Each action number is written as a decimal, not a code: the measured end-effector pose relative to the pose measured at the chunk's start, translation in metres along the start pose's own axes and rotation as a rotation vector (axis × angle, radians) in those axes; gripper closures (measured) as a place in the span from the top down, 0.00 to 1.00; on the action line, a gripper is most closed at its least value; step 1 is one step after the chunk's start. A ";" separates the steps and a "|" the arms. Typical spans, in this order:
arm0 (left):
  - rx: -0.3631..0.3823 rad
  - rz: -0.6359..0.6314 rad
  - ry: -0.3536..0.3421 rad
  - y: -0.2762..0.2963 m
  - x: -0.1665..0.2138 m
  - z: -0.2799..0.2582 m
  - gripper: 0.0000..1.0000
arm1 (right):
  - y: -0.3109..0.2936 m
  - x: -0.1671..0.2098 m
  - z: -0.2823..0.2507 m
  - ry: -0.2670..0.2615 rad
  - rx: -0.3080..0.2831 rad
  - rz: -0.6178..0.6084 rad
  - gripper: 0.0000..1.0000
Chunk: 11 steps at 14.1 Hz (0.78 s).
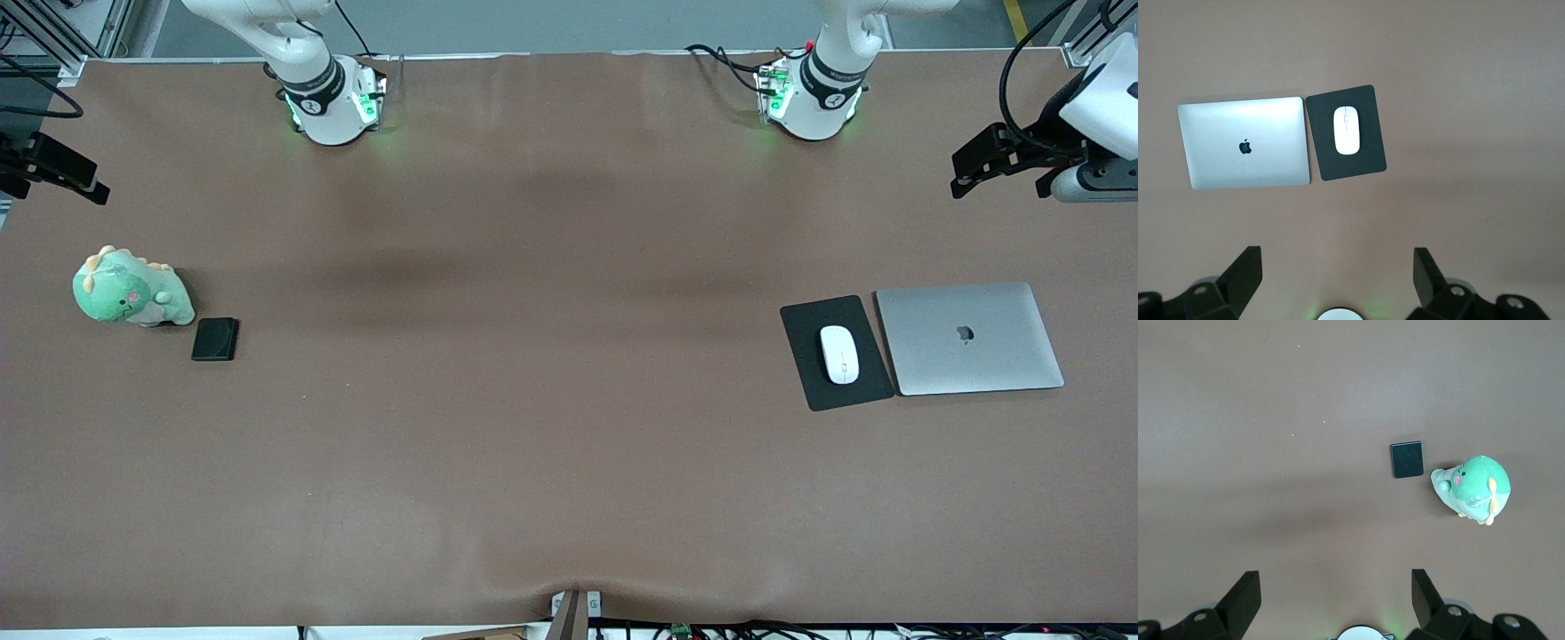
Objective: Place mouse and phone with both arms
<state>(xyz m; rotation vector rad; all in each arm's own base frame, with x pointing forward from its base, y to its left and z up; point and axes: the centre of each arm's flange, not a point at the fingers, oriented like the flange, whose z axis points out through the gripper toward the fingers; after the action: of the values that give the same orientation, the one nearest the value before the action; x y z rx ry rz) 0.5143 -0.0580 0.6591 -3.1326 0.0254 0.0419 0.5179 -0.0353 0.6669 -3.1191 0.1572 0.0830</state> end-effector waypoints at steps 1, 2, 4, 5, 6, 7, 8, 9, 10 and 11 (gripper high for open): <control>-0.001 -0.006 0.001 -0.003 0.000 0.000 1.00 | 0.000 0.000 0.000 0.000 0.000 0.000 1.00; -0.002 -0.010 0.002 -0.006 0.001 -0.001 1.00 | 0.000 0.000 0.000 -0.002 0.000 0.000 1.00; -0.002 -0.011 0.004 -0.006 0.001 -0.002 1.00 | 0.000 0.000 0.000 -0.003 0.000 0.000 1.00; -0.002 -0.011 0.004 -0.006 0.001 -0.002 1.00 | 0.000 0.000 0.000 -0.003 0.000 0.000 1.00; -0.002 -0.011 0.005 -0.006 0.001 -0.002 1.00 | 0.000 0.000 0.000 -0.003 0.000 0.000 1.00; -0.002 -0.011 0.005 -0.006 0.001 -0.002 1.00 | 0.000 0.000 0.000 -0.004 0.000 0.001 1.00; -0.002 -0.011 0.006 -0.006 0.001 -0.002 1.00 | 0.001 0.000 0.000 -0.005 0.000 0.001 1.00; -0.003 -0.011 0.008 -0.006 0.001 -0.003 1.00 | 0.000 0.000 0.001 -0.005 0.000 0.001 1.00; -0.003 -0.011 0.010 -0.006 0.001 -0.004 1.00 | 0.000 0.000 0.001 -0.005 0.000 0.001 1.00; -0.002 -0.012 0.012 -0.006 0.001 -0.004 1.00 | 0.000 0.000 0.001 -0.006 0.000 0.001 1.00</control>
<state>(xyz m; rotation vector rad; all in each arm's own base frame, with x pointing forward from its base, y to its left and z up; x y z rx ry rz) 0.5153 -0.0517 0.6634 -3.1352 0.0063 0.0237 0.5173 -0.0355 0.6662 -3.1189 0.1582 0.0920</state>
